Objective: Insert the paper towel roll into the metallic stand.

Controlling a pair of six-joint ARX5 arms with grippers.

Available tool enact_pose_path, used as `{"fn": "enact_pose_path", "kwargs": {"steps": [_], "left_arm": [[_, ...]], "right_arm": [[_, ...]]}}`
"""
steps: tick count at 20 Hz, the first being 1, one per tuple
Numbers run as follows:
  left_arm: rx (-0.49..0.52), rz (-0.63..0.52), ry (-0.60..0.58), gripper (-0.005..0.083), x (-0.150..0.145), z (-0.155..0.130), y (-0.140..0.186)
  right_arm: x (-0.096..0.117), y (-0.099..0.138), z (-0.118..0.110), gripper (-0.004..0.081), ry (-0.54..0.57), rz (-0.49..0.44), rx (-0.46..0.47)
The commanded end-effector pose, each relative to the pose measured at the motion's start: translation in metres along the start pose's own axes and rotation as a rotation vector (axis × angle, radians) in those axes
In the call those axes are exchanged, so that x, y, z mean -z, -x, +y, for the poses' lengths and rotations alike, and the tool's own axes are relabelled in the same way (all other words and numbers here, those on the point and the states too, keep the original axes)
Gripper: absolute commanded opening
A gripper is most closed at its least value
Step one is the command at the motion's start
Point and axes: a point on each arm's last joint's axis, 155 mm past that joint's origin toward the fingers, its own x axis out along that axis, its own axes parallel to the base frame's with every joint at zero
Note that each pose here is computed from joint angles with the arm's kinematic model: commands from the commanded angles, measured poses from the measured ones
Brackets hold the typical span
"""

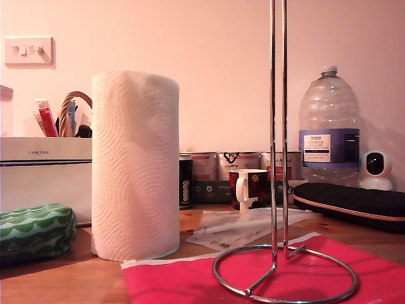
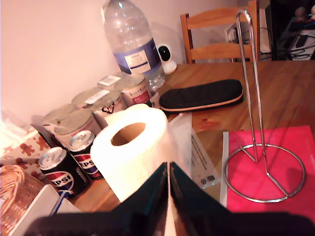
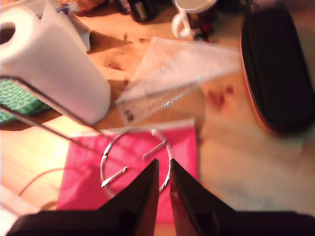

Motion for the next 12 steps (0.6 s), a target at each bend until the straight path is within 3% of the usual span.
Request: {"fn": "enact_pose_path", "kwargs": {"steps": [1, 3, 6, 10, 12], "left_arm": [[0.007, 0.003, -0.005, -0.0024, 0.003, -0.002, -0.002], [0.007, 0.003, -0.006, -0.0024, 0.003, -0.002, -0.002], [0.007, 0.003, -0.006, -0.0024, 0.003, -0.001, -0.002], [0.007, 0.003, -0.006, -0.0024, 0.003, -0.001, -0.002], [0.007, 0.004, -0.005, -0.0024, 0.003, -0.001, -0.002]], "right_arm": [[-0.022, 0.006, 0.008, 0.0052, 0.075, -0.106, -0.024], [-0.033, 0.012, 0.020, 0.0053, 0.129, -0.163, -0.075], [-0.021, 0.007, 0.036, 0.0053, 0.277, -0.147, -0.166], [0.019, -0.014, 0.053, 0.0053, 0.306, -0.113, -0.311], [0.037, -0.023, 0.055, 0.0053, 0.297, -0.102, -0.340]]}}
